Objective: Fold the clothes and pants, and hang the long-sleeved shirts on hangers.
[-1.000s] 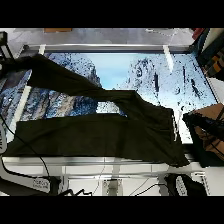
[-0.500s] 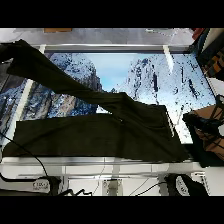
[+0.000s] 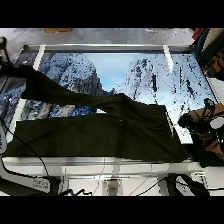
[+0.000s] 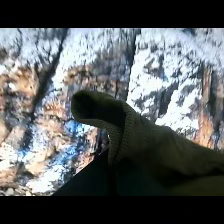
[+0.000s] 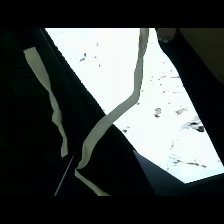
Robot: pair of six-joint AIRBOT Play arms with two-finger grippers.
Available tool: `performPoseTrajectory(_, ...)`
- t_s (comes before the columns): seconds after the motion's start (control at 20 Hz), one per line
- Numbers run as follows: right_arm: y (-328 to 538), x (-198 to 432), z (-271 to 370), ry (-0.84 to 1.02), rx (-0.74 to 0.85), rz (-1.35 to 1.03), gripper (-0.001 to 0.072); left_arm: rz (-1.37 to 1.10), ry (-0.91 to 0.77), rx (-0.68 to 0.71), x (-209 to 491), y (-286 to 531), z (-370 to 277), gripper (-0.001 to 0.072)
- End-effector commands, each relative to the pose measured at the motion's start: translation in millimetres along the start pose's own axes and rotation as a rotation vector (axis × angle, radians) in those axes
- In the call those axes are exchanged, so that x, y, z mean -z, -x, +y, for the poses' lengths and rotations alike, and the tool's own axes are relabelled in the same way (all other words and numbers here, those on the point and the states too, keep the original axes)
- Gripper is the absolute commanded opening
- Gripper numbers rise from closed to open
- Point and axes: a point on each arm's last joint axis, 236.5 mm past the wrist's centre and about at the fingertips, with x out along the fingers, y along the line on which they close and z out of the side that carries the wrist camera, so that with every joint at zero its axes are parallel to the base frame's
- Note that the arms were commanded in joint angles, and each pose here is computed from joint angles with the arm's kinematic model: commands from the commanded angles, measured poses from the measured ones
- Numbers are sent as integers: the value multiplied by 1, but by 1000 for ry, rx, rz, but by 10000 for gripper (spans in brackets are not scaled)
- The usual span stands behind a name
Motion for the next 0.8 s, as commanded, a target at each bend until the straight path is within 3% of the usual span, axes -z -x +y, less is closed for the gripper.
performPoseTrajectory(0.0,-4,-4,1,-11,-7,-9,383,-1,26,-23,7,-33,9,23)
performPoseTrajectory(0.1,-4,-4,1,-11,-7,-9,383,-85,26,-47,-12,-35,15,38)
performPoseTrajectory(0.15,-4,-4,1,-11,-7,-10,383,-103,26,-54,-16,-35,18,157)
performPoseTrajectory(0.2,-4,-4,1,-11,-7,-10,383,-101,28,-57,-14,-37,20,398)
performPoseTrajectory(0.25,-4,-4,1,-11,-7,-10,383,-90,22,-70,-11,-39,25,684)
performPoseTrajectory(0.4,-4,-4,1,-11,-7,-10,383,-16,1,-144,8,-38,53,690)
performPoseTrajectory(0.5,-4,-4,1,-11,-7,-10,383,75,78,-198,34,-32,79,603)
performPoseTrajectory(0.6,-4,-4,1,-11,-7,-11,383,184,163,-209,67,-27,100,602)
performPoseTrajectory(0.75,-4,-5,1,-11,-7,-16,383,286,391,-56,105,-38,95,602)
